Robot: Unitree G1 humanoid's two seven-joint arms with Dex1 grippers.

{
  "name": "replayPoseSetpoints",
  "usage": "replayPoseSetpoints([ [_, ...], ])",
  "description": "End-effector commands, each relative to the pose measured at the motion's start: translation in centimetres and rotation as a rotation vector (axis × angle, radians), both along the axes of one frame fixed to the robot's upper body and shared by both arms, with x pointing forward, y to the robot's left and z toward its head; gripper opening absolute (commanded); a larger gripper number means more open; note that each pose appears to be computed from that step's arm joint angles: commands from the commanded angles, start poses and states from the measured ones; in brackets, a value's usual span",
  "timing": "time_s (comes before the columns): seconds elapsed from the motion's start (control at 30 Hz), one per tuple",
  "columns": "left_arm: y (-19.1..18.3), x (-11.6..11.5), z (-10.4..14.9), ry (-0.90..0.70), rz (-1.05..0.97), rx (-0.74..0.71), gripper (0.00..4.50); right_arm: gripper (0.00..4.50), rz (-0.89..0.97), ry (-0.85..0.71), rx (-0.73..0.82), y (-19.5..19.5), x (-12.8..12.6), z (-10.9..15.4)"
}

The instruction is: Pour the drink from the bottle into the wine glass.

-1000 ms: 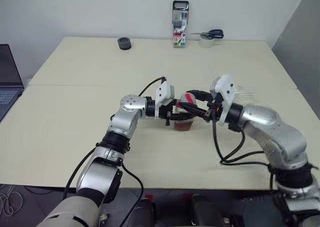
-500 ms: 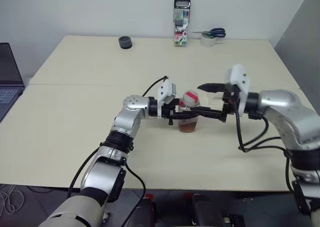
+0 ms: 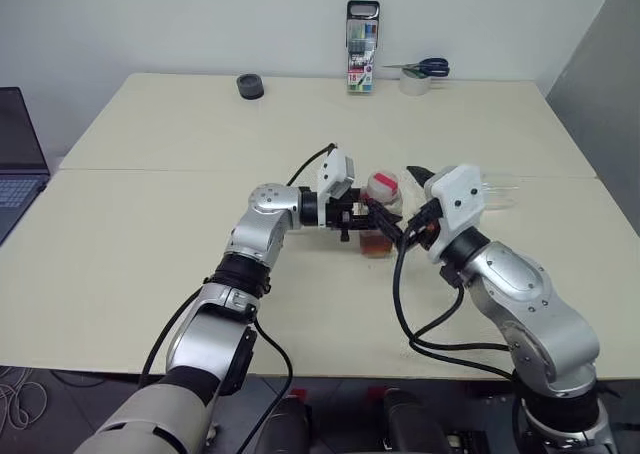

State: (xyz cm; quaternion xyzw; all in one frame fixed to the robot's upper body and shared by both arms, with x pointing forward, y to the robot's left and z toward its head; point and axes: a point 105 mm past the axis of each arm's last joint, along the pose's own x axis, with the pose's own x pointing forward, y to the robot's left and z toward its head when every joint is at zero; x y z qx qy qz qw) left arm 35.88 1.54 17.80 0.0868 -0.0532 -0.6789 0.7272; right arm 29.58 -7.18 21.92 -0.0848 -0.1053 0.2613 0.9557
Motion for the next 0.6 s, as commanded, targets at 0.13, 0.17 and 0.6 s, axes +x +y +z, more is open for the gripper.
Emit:
replayPoseSetpoints([
  [0.13, -0.4, -0.2, 1.4, -0.066, -0.022, -0.017, 1.76, 4.24, -0.017, -0.042, 0.06, 0.2, 0.2, 1.5],
  [0.17, -0.4, -0.2, 1.4, -0.067, -0.022, -0.016, 1.76, 4.24, -0.011, -0.039, 0.066, 0.3, 0.3, 1.5],
  [0.6, -0.1, -0.3, 1.0, -0.069, -0.022, -0.004, 1.76, 1.9, 0.039, -0.027, 0.062, 1.1, 0.3, 1.2],
])
